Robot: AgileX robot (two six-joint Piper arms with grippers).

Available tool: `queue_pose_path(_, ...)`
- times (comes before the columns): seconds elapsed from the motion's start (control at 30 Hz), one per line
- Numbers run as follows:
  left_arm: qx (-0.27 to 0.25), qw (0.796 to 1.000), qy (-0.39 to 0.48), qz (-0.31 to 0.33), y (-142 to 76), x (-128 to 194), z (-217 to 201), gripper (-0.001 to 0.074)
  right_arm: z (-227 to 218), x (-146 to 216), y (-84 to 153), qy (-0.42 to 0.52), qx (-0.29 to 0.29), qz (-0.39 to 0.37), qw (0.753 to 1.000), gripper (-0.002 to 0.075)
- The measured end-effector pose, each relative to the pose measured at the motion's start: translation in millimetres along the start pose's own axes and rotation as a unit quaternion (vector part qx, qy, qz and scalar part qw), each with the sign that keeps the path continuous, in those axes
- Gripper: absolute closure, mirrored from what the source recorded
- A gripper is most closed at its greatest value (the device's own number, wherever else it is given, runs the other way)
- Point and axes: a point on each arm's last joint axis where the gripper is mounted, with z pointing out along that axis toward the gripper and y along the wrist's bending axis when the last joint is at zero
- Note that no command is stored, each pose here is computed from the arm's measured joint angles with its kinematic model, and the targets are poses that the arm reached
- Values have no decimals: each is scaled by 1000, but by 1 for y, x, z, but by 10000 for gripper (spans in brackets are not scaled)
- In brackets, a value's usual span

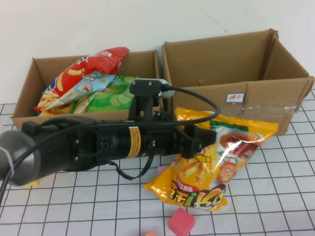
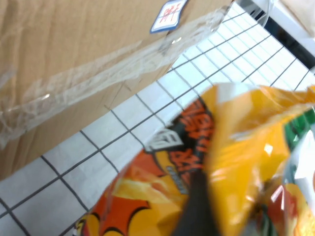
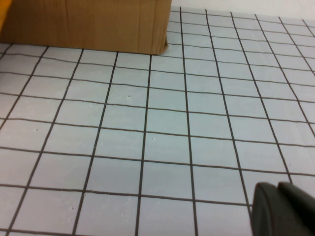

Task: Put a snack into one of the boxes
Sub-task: Pick up the potato chip

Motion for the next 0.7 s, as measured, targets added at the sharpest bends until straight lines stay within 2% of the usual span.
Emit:
queue_pose_path(0.03, -1, 1000, 1, 1, 0, 0, 0, 238, 0, 0, 0, 0, 0, 0, 1000, 727)
queue_pose_path(0.1, -2, 1000, 4, 2, 2, 2, 1, 186, 0, 0, 0, 0, 0, 0, 1000, 727)
queue_pose_path(0.17, -3, 1000, 7, 8, 3, 3, 2, 175, 0, 0, 0, 0, 0, 0, 1000, 727)
queue_pose_path(0.23, -5, 1000, 9, 8, 4, 4, 4, 199, 0, 0, 0, 0, 0, 0, 1000, 727)
queue_pose_path(0.33, -8, 1000, 11, 8, 6, 5, 5, 318, 0, 0, 0, 0, 0, 0, 1000, 727)
queue_pose_path(0.4, -11, 1000, 11, 8, 7, 6, 6, 433, 0, 0, 0, 0, 0, 0, 1000, 727)
queue_pose_path(0.47, -15, 1000, 12, 7, 8, 6, 6, 580, 0, 0, 0, 0, 0, 0, 1000, 727)
queue_pose_path(0.5, -15, 1000, 12, 7, 8, 6, 6, 622, 0, 0, 0, 0, 0, 0, 1000, 727)
queue_pose_path(0.57, -16, 1000, 11, 5, 8, 6, 6, 683, 0, 0, 0, 0, 0, 0, 1000, 727)
queue_pose_path(0.7, -15, 1000, 8, -15, 8, 5, 6, 719, 0, 0, 0, 0, 0, 0, 1000, 727)
